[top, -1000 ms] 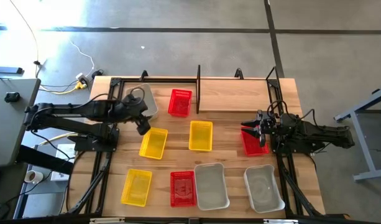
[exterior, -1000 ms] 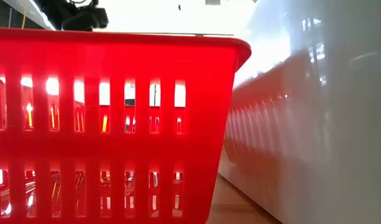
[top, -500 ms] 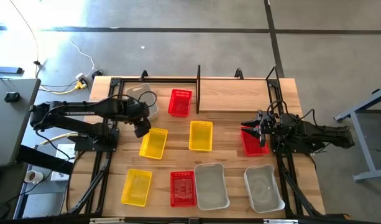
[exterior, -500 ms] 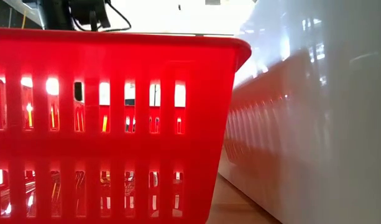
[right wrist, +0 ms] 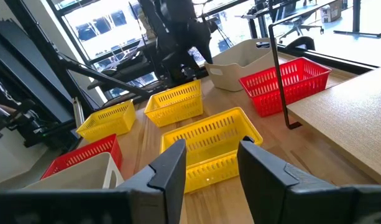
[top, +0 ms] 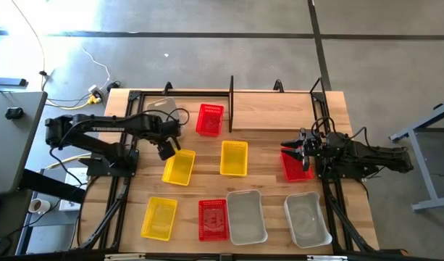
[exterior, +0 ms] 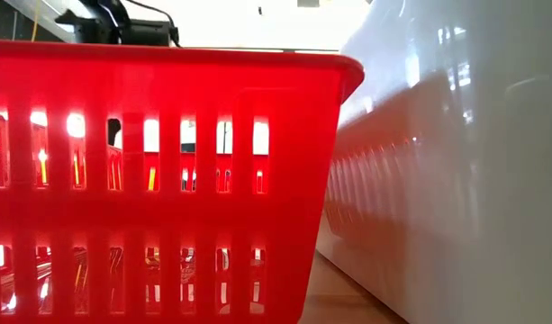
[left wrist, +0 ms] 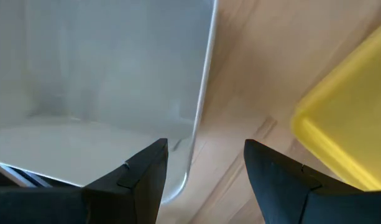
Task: Stack baskets on shelf by color
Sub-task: Put the top gray bin on the shelf
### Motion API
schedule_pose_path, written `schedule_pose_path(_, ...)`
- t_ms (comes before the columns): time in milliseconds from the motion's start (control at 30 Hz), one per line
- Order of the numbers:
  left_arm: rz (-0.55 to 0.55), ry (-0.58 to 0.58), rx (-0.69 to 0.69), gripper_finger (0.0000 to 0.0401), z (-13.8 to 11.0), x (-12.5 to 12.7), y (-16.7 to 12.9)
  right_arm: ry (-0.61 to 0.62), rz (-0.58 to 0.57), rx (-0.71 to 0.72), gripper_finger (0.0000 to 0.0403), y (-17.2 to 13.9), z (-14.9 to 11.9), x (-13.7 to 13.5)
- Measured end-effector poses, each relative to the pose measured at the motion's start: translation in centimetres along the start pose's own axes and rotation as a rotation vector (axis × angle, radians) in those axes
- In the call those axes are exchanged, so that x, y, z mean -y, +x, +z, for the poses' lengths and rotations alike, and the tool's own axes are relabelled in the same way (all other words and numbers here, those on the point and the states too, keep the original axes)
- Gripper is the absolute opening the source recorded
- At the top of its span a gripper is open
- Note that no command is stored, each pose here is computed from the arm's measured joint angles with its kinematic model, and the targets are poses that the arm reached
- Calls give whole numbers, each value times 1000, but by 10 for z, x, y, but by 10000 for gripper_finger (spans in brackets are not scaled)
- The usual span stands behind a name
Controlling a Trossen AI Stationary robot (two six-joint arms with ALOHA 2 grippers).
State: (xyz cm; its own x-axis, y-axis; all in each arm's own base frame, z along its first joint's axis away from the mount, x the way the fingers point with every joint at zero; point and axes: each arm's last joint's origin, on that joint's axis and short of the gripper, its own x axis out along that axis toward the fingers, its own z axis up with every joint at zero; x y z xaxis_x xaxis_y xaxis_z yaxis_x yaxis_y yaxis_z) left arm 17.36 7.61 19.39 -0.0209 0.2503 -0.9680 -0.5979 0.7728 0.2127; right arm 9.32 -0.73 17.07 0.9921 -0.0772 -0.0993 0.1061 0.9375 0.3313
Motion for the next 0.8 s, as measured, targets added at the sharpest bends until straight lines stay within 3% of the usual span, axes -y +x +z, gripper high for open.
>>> schedule_pose_path(267, 22, -11, -109, 180, 7, -1, 20, 0, 0, 0, 130, 0, 0, 0)
schedule_pose_path(400, 12, -4, -135, 136, 9, 0, 25, 0, 0, 0, 130, 0, 0, 0)
schedule_pose_path(667, -29, 14, -122, 12, 8, 1, 22, 0, 0, 0, 130, 0, 0, 0)
schedule_pose_path(800, -29, 9, -92, 10, 11, -1, 15, 0, 0, 0, 130, 0, 0, 0)
